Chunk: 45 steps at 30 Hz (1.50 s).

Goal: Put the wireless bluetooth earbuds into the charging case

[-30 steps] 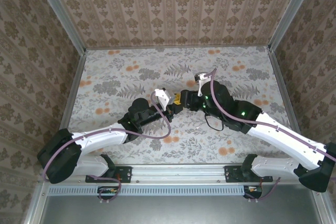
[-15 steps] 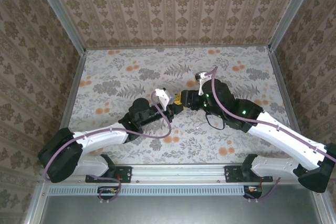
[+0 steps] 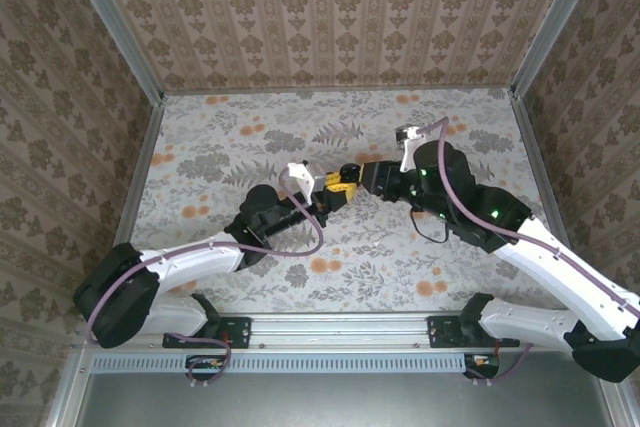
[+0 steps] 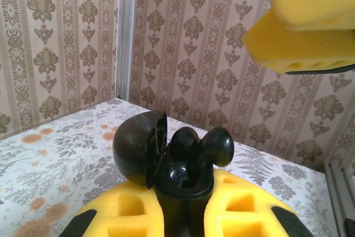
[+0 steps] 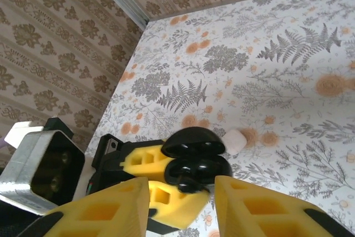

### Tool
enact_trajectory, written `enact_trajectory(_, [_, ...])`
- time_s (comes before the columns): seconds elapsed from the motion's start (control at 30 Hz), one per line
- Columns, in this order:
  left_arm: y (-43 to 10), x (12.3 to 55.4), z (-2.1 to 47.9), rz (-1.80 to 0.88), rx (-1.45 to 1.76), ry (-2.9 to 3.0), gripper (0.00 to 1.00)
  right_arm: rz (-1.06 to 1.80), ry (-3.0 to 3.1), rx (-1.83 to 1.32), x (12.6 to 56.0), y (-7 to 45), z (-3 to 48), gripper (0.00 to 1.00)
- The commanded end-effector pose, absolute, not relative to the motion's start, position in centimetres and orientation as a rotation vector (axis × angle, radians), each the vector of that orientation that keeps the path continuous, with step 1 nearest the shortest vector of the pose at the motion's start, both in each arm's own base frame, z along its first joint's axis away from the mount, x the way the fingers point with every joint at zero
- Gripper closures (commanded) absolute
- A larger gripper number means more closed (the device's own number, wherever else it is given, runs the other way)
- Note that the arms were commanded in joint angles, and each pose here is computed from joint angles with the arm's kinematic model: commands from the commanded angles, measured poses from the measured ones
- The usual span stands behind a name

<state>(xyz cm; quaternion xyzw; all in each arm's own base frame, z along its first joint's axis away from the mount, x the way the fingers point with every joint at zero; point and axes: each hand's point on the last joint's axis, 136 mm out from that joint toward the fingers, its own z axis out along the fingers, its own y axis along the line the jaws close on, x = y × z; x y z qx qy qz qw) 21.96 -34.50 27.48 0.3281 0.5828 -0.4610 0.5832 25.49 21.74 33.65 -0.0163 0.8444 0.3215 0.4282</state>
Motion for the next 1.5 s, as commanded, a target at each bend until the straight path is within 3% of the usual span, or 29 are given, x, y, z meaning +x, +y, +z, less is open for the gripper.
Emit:
enact_trajectory(0.0, [-34.3,21.7,28.4,-1.162,0.743,1.324,1.0,0.874,2.174,-0.069,24.5,21.4,32.9,0.67])
enact_trajectory(0.4, [-34.2,21.8,28.7,-1.227,0.717,1.311,1.0,1.034,2.278,-0.141,24.2,23.9,30.2,0.75])
enact_trajectory(1.47, [-34.9,21.9,28.4,-1.238,0.752,1.32,1.0,1.117,2.245,-0.207,25.1,26.4,30.9,0.86])
